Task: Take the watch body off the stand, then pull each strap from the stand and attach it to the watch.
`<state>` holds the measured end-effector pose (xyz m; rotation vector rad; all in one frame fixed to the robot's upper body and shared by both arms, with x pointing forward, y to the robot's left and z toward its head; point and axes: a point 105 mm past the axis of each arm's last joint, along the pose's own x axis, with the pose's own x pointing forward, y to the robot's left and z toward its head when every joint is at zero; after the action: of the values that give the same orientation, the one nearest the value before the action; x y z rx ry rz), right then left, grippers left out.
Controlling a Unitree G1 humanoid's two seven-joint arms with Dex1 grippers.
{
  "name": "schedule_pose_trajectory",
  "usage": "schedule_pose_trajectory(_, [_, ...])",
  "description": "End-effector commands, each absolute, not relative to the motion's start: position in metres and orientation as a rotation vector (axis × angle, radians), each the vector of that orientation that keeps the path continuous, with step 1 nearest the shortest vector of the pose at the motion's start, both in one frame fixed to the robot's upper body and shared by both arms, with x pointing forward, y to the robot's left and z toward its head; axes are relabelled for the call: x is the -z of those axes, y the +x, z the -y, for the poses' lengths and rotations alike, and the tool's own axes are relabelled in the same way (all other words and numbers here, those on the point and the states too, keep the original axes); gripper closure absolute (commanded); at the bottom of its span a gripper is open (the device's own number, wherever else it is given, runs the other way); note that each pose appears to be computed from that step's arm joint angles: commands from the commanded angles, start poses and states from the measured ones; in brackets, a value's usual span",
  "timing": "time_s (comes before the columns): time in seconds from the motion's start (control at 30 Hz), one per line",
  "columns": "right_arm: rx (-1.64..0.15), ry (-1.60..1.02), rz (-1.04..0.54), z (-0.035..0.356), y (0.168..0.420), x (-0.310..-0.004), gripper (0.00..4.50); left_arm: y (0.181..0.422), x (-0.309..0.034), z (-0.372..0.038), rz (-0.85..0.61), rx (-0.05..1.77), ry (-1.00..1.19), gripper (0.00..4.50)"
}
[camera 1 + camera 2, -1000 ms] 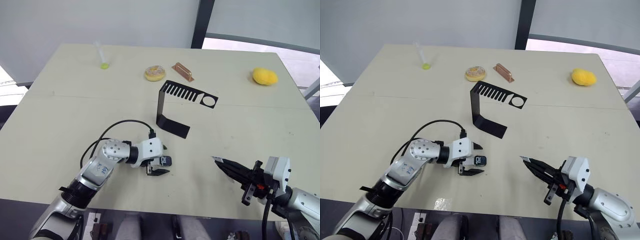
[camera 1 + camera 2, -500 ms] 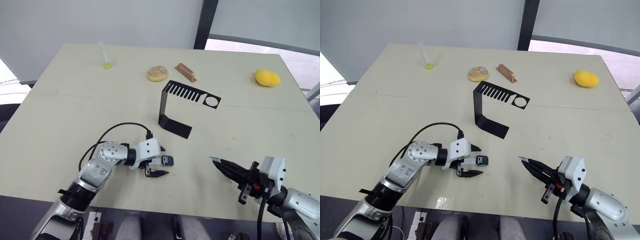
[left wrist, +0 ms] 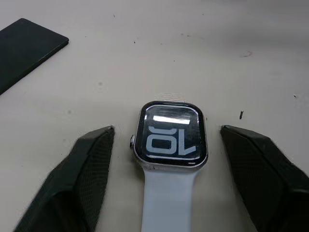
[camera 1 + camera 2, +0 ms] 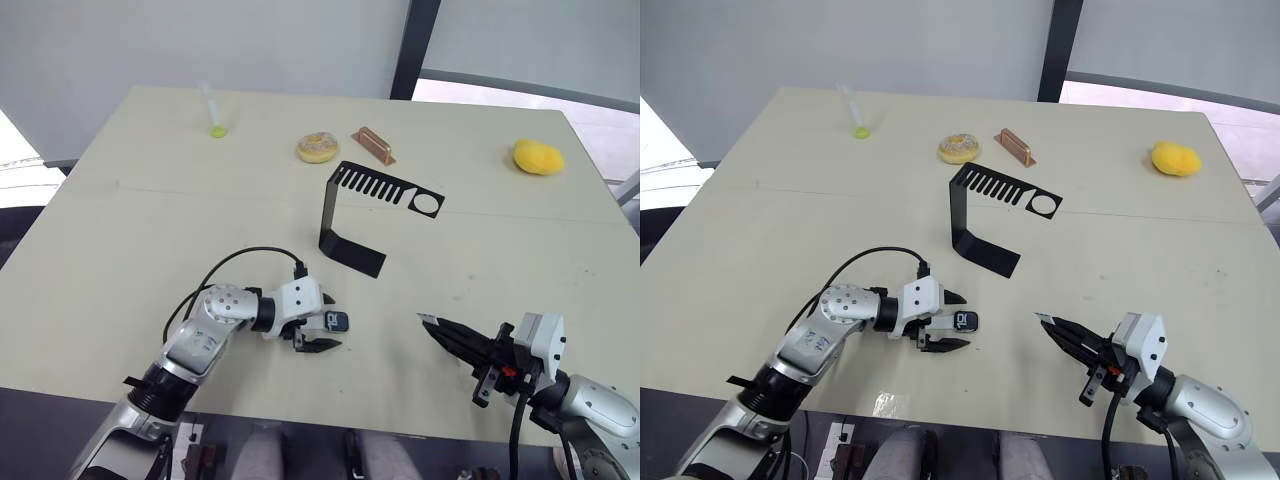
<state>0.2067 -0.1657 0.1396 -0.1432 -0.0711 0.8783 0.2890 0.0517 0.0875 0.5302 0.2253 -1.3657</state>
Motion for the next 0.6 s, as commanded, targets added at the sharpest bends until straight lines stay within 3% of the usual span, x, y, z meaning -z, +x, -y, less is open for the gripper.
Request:
schedule_pose_trajectory(0.03, [-0.878,-0.142,0.096,0.165,0.205,-0.144,4.5,0.285,-0.07,-0.052,-0.296,1.379,0.522,2.28])
schedule_pose_trajectory(0.07, [-0.878,-0.141,0.095,0.165,0.205,-0.144,4.5,0.286,-0.07,-0.052,-0.299,1.377,0.518,2.81])
schedule_pose_trajectory(0.1, [-0.879,-0.14,0.094,0.165,0.205,-0.144,4.5,0.286,-0.068,-0.053,-0.306,1.375,0.514,2.89])
schedule_pose_trajectory(0.27, [-0.883,-0.134,0.088,0.163,0.202,-0.143,4.5,0.284,-0.064,-0.058,-0.338,1.379,0.484,2.89])
schedule_pose_trajectory(0.37, [-0.883,-0.162,0.099,0.163,0.202,-0.145,4.5,0.282,-0.079,-0.054,-0.282,1.401,0.399,2.89])
schedule_pose_trajectory(0.47, [-0.909,-0.335,0.157,0.159,0.197,-0.154,4.5,0.27,-0.128,-0.051,-0.23,1.497,0.068,2.89])
schedule_pose_trajectory(0.6, [-0.935,-0.519,0.256,0.151,0.191,-0.171,4.5,0.248,-0.172,-0.073,-0.358,1.641,-0.267,2.89])
